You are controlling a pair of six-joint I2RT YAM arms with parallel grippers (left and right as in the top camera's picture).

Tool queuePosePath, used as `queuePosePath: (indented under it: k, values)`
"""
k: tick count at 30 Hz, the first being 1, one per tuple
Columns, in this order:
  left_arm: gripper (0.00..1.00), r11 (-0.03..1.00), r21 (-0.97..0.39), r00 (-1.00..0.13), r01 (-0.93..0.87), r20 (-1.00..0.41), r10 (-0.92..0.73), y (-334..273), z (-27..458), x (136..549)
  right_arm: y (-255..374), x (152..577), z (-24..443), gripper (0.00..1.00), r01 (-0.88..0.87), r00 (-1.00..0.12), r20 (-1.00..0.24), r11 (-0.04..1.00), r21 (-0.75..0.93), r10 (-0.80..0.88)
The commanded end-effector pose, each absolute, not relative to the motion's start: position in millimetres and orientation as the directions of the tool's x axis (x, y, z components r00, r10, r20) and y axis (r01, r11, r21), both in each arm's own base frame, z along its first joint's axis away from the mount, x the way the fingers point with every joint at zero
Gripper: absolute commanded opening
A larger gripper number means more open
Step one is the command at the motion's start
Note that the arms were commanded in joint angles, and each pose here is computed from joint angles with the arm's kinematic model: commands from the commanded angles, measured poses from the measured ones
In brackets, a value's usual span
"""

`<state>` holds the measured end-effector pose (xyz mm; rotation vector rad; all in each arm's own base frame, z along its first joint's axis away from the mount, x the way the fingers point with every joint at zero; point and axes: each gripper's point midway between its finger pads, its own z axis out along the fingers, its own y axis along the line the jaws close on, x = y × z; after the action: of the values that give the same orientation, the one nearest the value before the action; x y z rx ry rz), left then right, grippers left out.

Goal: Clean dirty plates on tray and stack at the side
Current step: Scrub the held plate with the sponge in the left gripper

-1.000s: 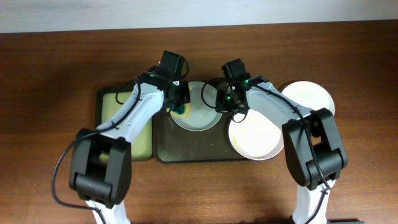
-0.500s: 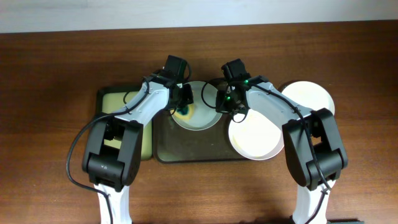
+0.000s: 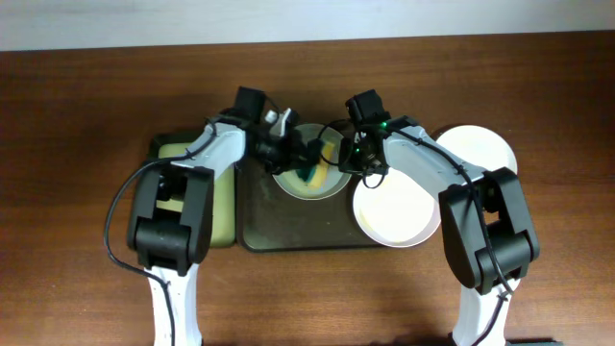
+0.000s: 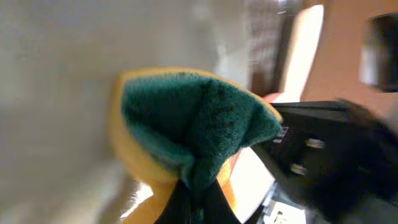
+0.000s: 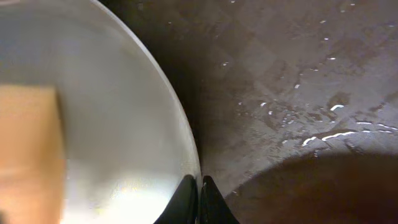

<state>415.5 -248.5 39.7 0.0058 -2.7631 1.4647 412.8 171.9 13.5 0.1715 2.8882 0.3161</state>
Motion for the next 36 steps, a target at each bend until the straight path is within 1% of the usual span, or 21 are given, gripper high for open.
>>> queuePosePath:
  k: [1, 2, 3, 4, 6, 7, 9, 11, 13, 17, 20, 23, 27, 29, 30, 31, 32, 33, 34, 35, 36]
  values:
    - [0.00, 0.464, -0.875, -0.980, 0.137, -0.189, -0.067, -210, 143, 443, 179, 407, 13, 0.05, 0.063, -0.972, -0.205, 0.969, 0.237, 0.113]
    - [0.00, 0.466, -0.867, -0.964, 0.178, -0.249, -0.094, -198, 169, 446, 179, 407, 13, 0.05, 0.063, -0.972, -0.205, 0.969, 0.237, 0.113]
    - [0.00, 0.499, -0.839, -0.937, 0.216, -0.322, -0.137, -180, 200, 448, 179, 407, 13, 0.08, 0.063, -0.972, -0.204, 0.969, 0.237, 0.113]
    - [0.00, 0.562, -0.797, -0.911, 0.221, -0.374, -0.173, -165, 218, 447, 179, 407, 13, 0.09, 0.063, -0.972, -0.204, 0.969, 0.237, 0.113]
    - [0.00, 0.702, -0.681, -0.876, 0.206, -0.448, -0.177, -149, 224, 442, 179, 407, 13, 0.09, 0.063, -0.972, -0.204, 0.969, 0.237, 0.113]
    - [0.00, 0.768, -0.621, -0.880, 0.158, -0.441, -0.177, -145, 214, 438, 179, 407, 13, 0.09, 0.063, -0.972, -0.205, 0.969, 0.237, 0.114]
    - [0.00, 0.835, -0.538, -0.905, 0.116, -0.403, -0.133, -155, 185, 429, 179, 407, 13, 0.09, 0.063, -0.972, -0.205, 0.969, 0.237, 0.114]
    - [0.00, 0.842, -0.520, -0.934, 0.144, -0.353, -0.059, -186, 153, 422, 179, 407, 13, 0.09, 0.063, -0.972, -0.205, 0.969, 0.237, 0.114]
    - [0.00, 0.852, -0.503, -0.949, 0.145, -0.314, -0.023, -202, 114, 427, 179, 407, 13, 0.09, 0.063, -0.972, -0.204, 0.969, 0.237, 0.114]
    - [0.00, 0.863, -0.493, -0.971, 0.107, -0.238, -0.016, -205, 57, 435, 179, 407, 13, 0.09, 0.063, -0.972, -0.205, 0.969, 0.237, 0.114]
    - [0.00, 0.868, -0.488, -0.977, 0.094, -0.214, -0.014, -206, 29, 439, 179, 407, 13, 0.04, 0.063, -0.972, -0.205, 0.969, 0.237, 0.114]
    - [0.00, 0.934, -0.350, -0.956, 0.066, -0.290, -0.041, -182, 20, 458, 179, 407, 13, 0.04, 0.063, -0.972, -0.204, 0.969, 0.237, 0.113]
    - [0.00, 0.953, -0.299, -0.968, 0.042, -0.248, -0.035, -180, -6, 450, 179, 407, 13, 0.04, 0.063, -0.972, -0.205, 0.969, 0.237, 0.114]
    - [0.00, 0.942, -0.335, -0.984, -0.018, -0.160, -0.075, -188, -23, 436, 179, 407, 13, 0.04, 0.063, -0.972, -0.205, 0.969, 0.237, 0.113]
    - [0.00, 0.888, -0.459, -0.996, -0.002, -0.079, -0.043, -213, -23, 420, 179, 407, 13, 0.04, 0.063, -0.972, -0.205, 0.969, 0.237, 0.113]
    - [0.00, 0.859, -0.512, -0.999, -0.002, -0.046, -0.030, -222, -18, 413, 179, 407, 13, 0.04, 0.063, -0.972, -0.205, 0.969, 0.237, 0.113]
    - [0.00, 0.779, -0.627, -1.000, 0.003, -0.005, 0.000, -240, -2, 406, 179, 407, 13, 0.04, 0.063, -0.972, -0.205, 0.969, 0.237, 0.113]
    - [0.00, 0.723, -0.690, -1.000, -0.001, 0.016, 0.014, -247, 9, 404, 179, 407, 13, 0.04, 0.063, -0.972, -0.205, 0.969, 0.237, 0.113]
    - [0.00, 0.627, -0.779, -0.999, 0.000, 0.031, 0.038, -255, 29, 404, 179, 407, 13, 0.04, 0.063, -0.972, -0.205, 0.969, 0.237, 0.113]
    - [0.00, 0.575, -0.818, -0.999, 0.000, 0.030, 0.042, -256, 43, 408, 179, 407, 13, 0.04, 0.063, -0.972, -0.205, 0.969, 0.238, 0.113]
    - [0.00, 0.556, -0.831, -0.999, 0.016, 0.006, 0.037, -254, 57, 413, 179, 407, 13, 0.04, 0.063, -0.972, -0.205, 0.969, 0.237, 0.113]
